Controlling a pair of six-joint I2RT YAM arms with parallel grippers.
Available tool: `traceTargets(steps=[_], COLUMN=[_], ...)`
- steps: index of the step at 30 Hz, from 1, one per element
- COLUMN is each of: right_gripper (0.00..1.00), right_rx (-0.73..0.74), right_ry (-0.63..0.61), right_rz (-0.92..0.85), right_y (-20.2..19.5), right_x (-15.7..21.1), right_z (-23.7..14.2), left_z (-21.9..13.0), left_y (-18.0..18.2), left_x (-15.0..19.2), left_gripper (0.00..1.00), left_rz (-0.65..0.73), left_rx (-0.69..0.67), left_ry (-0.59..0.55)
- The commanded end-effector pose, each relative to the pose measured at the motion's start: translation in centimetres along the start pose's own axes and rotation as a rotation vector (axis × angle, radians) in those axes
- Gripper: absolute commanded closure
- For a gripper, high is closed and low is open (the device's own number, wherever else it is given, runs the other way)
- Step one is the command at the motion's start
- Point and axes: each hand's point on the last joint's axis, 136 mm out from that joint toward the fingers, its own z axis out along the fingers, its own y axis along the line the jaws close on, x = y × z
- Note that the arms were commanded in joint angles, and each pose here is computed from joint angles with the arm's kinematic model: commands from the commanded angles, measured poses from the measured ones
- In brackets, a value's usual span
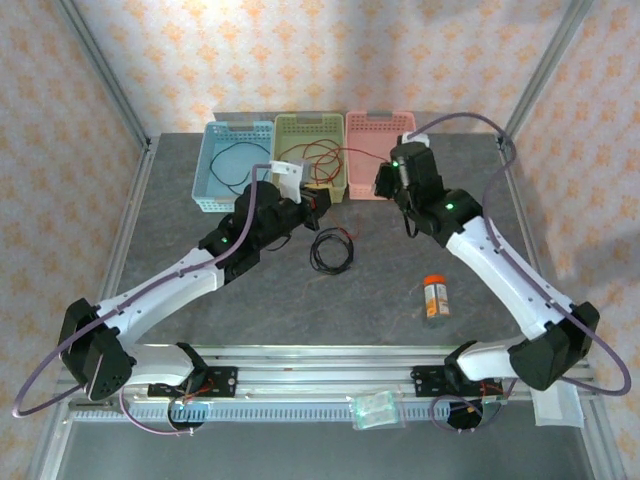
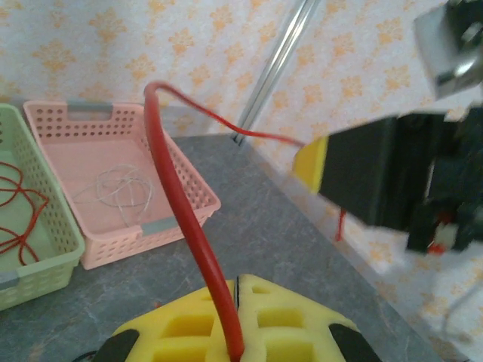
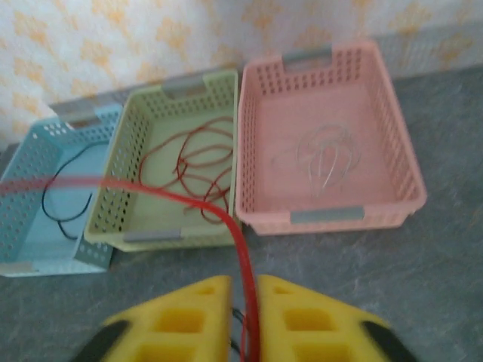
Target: Untangle the cables
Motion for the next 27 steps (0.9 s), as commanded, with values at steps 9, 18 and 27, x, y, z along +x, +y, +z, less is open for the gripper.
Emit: traceTargets(steps=[9,18,27], right_gripper=[0.34,0.33,0.31], right_rx=[-0.009,0.029,-0.017], right_ry=[-0.070,-0.079,-0.021], right_rz=[0.066,0.077,0.097], right_y=[-1.0,-2.5,-2.9], right_x=[0.0,1.4,5.2], right_z=[-0.5,-0.7,0.0], left_z=[0.9,2.9,7.5], left_y=[3.2,6.1,11.4], left_x=[-5.4,-10.3,-12.4], left_gripper=[1.00,1.00,1.00], left_rz=[0.028,0.065,0.060], left_rx=[-0.123,-0.147,-0.197], left_ry=[-0.032,-0.098,-0.160])
